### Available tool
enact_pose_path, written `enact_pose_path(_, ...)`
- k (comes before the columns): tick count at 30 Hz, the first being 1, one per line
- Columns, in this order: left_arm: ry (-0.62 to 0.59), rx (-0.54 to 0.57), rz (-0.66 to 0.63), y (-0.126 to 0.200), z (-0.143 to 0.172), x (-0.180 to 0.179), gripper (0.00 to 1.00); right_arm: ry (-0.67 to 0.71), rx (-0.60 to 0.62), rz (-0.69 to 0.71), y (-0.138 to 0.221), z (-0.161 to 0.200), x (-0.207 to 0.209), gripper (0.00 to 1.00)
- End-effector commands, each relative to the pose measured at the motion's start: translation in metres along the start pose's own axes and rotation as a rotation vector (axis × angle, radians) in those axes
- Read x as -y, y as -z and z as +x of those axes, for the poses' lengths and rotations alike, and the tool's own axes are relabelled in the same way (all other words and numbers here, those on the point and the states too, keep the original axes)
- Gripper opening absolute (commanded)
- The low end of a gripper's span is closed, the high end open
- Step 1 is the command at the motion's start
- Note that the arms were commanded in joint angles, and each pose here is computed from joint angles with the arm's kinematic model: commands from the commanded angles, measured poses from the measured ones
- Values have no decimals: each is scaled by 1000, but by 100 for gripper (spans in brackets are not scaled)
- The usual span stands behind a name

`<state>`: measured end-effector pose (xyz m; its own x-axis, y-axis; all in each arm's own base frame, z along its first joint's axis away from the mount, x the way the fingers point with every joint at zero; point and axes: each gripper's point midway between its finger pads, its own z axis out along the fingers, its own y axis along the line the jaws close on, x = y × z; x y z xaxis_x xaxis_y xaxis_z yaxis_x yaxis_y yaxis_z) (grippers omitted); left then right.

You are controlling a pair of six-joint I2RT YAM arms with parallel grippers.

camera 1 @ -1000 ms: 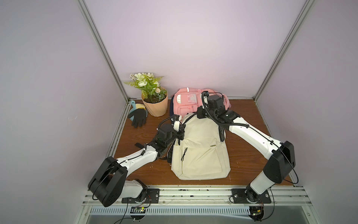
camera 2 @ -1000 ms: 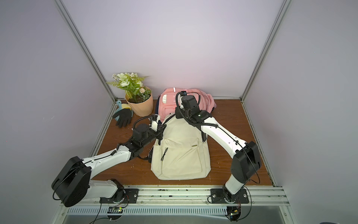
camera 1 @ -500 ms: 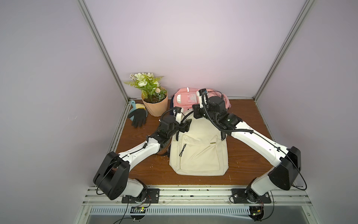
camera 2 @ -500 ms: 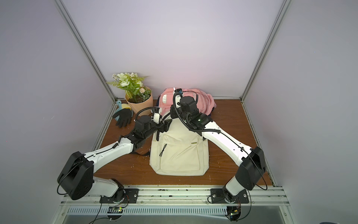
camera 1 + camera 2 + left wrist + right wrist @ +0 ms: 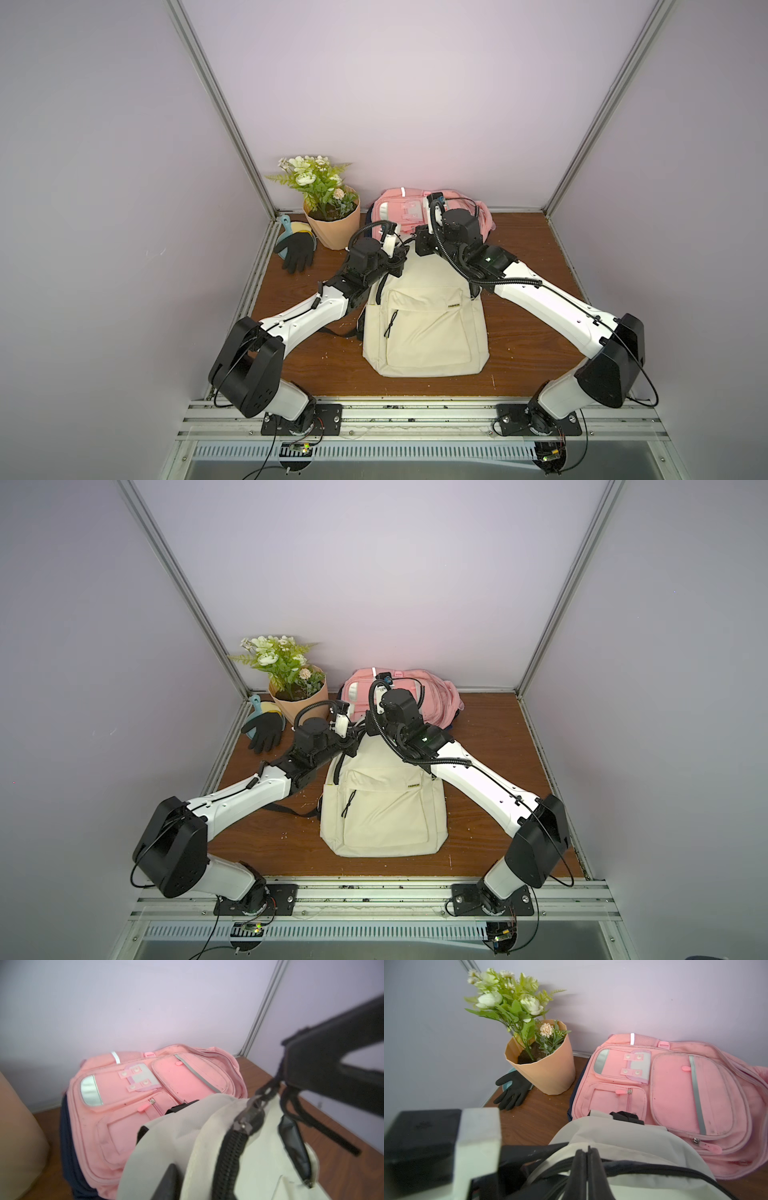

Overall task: Zip up the backpack
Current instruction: Zip the zipper on the backpack.

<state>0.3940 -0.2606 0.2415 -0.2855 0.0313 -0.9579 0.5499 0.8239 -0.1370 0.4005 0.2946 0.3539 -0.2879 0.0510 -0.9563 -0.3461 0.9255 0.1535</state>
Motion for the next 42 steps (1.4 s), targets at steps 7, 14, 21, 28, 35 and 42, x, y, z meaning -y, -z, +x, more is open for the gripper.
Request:
enact_pose_path(7,43,61,-54,30,-5,-12,0,-116,106,223,13,-29,77,0)
enact_pose_path(14,41,59,-41,36,-2,-10,0,-133,117,259,18,-33,101,0)
enact_pose_path(21,53,44,-53,30,5,-13,0,-69,120,137,22,-41,53,0)
enact_pose_path(28,68,31,-78,33,11,-20,0,-128,108,289,22,-30,98,0)
enact_pose_path(35,67,13,-55,30,17,-16,4,-61,116,143,19,-44,67,0)
enact_pose_path(42,45,12,-5,21,4,-7,44,-7,121,-163,26,-49,-34,0)
